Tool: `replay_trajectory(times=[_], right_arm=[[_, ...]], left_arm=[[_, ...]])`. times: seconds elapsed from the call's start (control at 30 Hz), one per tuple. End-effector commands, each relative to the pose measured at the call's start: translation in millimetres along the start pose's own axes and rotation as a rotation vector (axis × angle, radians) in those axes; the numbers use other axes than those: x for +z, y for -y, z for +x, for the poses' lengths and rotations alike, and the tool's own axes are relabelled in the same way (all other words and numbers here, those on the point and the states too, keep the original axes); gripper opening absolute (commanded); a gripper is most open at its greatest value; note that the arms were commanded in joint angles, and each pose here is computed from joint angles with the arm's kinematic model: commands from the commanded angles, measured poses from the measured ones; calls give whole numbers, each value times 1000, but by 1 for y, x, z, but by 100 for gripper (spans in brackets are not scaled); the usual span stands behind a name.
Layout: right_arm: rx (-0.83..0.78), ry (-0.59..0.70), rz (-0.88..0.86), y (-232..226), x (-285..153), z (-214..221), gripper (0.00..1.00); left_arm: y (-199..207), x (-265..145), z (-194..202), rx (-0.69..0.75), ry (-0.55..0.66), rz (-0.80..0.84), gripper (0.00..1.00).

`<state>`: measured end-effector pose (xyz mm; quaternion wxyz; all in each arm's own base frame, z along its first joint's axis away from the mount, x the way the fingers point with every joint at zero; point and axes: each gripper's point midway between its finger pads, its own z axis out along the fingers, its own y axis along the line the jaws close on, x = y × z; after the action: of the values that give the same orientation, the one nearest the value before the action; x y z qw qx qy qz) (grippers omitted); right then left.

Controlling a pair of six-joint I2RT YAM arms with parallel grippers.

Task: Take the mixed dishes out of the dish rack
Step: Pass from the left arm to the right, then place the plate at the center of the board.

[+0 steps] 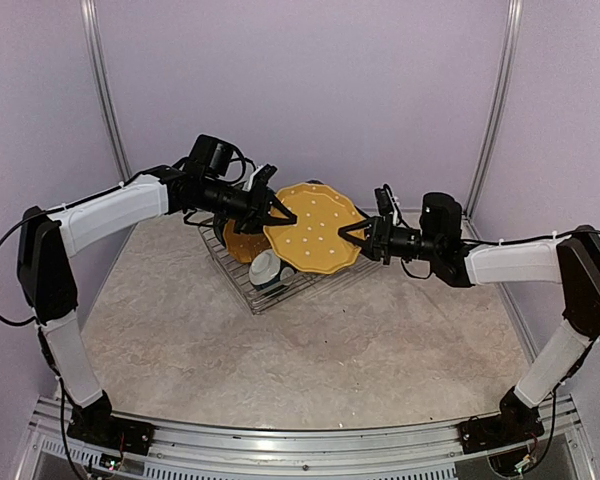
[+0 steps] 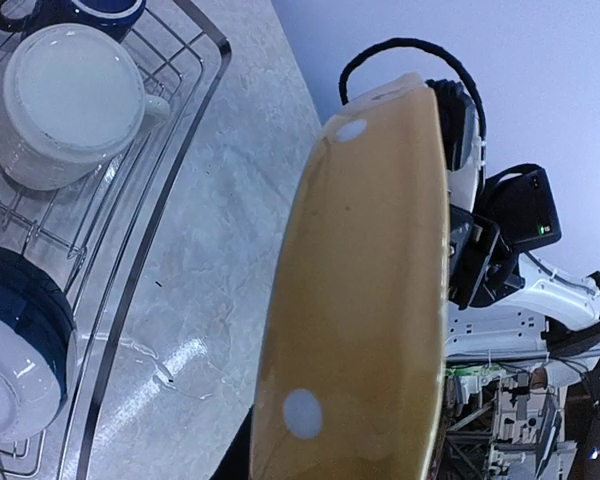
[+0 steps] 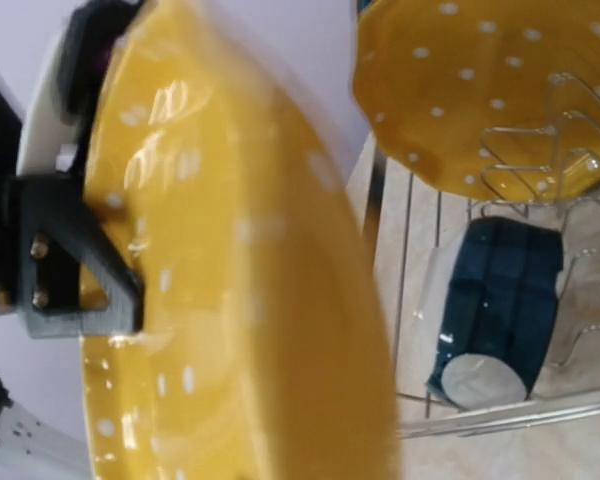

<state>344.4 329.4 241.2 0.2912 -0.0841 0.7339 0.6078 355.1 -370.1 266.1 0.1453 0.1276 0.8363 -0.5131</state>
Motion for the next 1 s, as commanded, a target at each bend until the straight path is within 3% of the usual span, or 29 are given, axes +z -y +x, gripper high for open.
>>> replay_trajectory(times=[0.0, 0.07, 0.23, 0.37, 0.6, 0.97], right_arm=[[19, 18, -45, 1, -3, 4, 13], [20, 32, -46, 3, -6, 0, 1], [32, 85, -58, 2, -23, -8, 0], [44, 102, -29, 13, -38, -12, 0], [69, 199, 94, 42, -95, -21, 0], [200, 456, 424, 119, -231, -20, 0]], left_arm=[[54, -16, -11, 120, 12, 161, 6], [47, -16, -13, 109, 26, 132, 20], [35, -27, -20, 89, 69, 92, 61], [30, -42, -26, 101, 109, 68, 84], [22, -68, -32, 112, 172, 8, 94], [11, -100, -40, 97, 259, -56, 98]])
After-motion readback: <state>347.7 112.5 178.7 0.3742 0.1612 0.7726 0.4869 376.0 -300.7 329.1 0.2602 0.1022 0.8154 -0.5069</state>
